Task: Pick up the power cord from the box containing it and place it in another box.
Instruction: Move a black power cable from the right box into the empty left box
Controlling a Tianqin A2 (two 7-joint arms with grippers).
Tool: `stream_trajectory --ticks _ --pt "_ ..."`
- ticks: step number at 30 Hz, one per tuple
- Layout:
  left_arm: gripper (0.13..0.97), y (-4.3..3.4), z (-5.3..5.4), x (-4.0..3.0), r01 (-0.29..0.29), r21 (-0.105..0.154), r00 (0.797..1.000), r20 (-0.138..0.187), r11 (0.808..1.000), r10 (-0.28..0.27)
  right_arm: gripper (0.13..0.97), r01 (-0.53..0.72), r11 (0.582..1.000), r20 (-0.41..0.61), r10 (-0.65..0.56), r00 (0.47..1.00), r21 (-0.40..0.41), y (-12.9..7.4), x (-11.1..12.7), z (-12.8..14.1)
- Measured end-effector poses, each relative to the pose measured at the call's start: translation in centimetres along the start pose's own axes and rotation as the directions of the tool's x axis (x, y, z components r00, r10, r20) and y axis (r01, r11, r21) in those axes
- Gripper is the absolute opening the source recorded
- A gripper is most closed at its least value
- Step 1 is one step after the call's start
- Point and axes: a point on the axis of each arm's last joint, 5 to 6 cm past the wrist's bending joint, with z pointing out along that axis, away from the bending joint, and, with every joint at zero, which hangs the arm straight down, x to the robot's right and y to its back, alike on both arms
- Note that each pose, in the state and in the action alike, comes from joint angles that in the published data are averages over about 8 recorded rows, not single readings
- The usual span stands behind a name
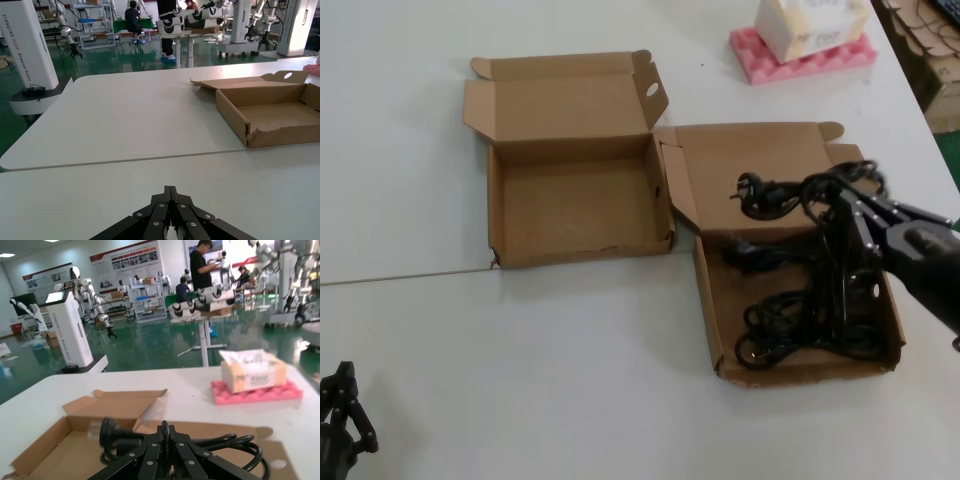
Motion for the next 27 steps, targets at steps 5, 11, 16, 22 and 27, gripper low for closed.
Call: stream_trajectory --ticks 5,11,16,22,27 --pt "0.163 0.00 0.0 0.00 0.000 0.000 1.000 0.000 1.000 0.000 0.162 0.017 1.000 -0.006 -0.017 1.000 0.010 -0.4 -0.2 0.2" --pt "0.163 0.00 0.0 0.00 0.000 0.000 1.000 0.000 1.000 0.000 0.161 0.028 0.999 0.000 -0.028 1.000 0.038 -1.2 -0.8 0.6" --pt "0.163 0.00 0.0 0.00 0.000 0.000 1.000 0.000 1.000 0.000 0.161 0.018 0.998 0.035 -0.020 0.999 0.067 -1.8 -2.0 1.9" --pt "0.163 0.00 0.0 0.00 0.000 0.000 1.000 0.000 1.000 0.000 0.161 -0.050 0.996 0.094 0.042 0.995 0.080 -1.4 -3.9 4.9" --pt "0.163 0.00 0.0 0.00 0.000 0.000 1.000 0.000 1.000 0.000 0.161 -0.148 0.987 0.127 0.138 0.982 0.070 -0.5 -5.3 9.1"
